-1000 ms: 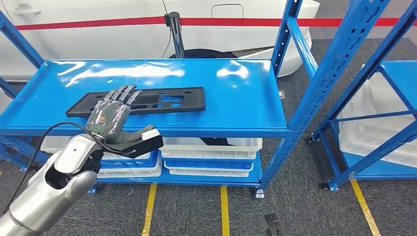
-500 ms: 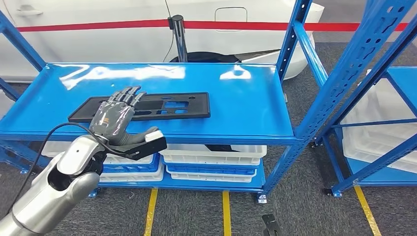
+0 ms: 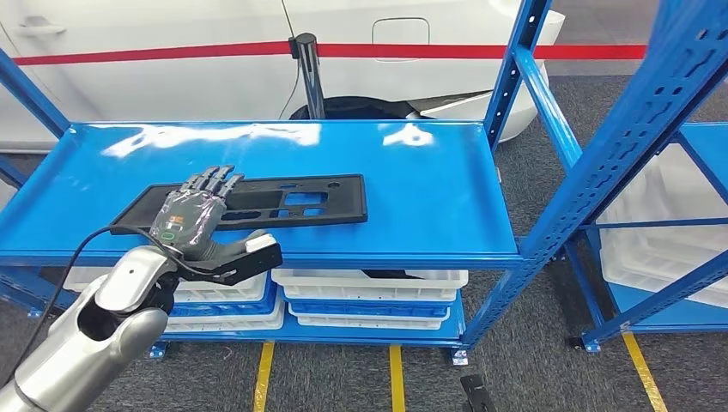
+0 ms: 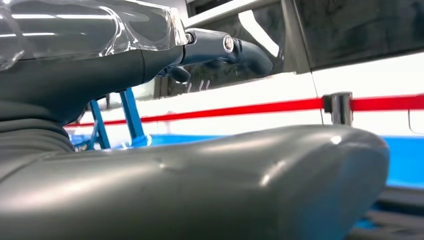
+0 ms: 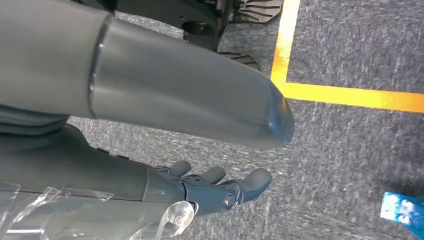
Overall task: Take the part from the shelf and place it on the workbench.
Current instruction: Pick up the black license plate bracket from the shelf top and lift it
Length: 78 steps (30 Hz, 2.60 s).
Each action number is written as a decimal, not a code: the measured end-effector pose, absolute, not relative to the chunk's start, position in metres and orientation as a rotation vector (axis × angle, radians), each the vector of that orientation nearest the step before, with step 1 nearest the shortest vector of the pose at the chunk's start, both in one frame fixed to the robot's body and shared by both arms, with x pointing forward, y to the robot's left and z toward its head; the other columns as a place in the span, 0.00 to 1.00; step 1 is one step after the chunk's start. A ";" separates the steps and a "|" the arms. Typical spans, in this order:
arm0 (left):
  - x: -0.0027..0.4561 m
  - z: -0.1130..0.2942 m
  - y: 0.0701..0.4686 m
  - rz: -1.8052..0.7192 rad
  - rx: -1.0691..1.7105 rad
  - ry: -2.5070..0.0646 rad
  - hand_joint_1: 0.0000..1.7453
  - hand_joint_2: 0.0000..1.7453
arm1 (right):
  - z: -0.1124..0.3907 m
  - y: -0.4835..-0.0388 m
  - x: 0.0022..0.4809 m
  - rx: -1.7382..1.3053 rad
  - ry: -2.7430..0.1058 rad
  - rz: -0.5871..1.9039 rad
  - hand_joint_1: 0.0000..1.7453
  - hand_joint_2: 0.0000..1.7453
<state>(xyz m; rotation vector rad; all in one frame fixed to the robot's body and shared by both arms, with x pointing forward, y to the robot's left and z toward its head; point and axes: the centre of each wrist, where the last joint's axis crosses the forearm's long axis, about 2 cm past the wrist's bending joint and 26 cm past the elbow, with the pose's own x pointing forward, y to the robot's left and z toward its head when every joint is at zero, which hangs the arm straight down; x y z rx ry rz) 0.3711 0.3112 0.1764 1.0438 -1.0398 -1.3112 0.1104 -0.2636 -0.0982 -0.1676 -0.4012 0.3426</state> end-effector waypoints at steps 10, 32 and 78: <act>0.363 0.163 0.320 -1.295 1.015 -0.998 0.00 0.00 | -0.099 -0.263 0.109 -0.164 -0.398 0.352 0.00 0.00; 0.354 0.148 0.324 -1.244 0.885 -1.071 0.00 0.75 | -0.098 -0.258 0.108 -0.149 -0.397 0.362 0.00 0.00; 0.318 0.118 0.256 -1.537 0.920 -1.035 0.00 1.00 | -0.099 -0.256 0.105 -0.149 -0.378 0.351 0.00 0.00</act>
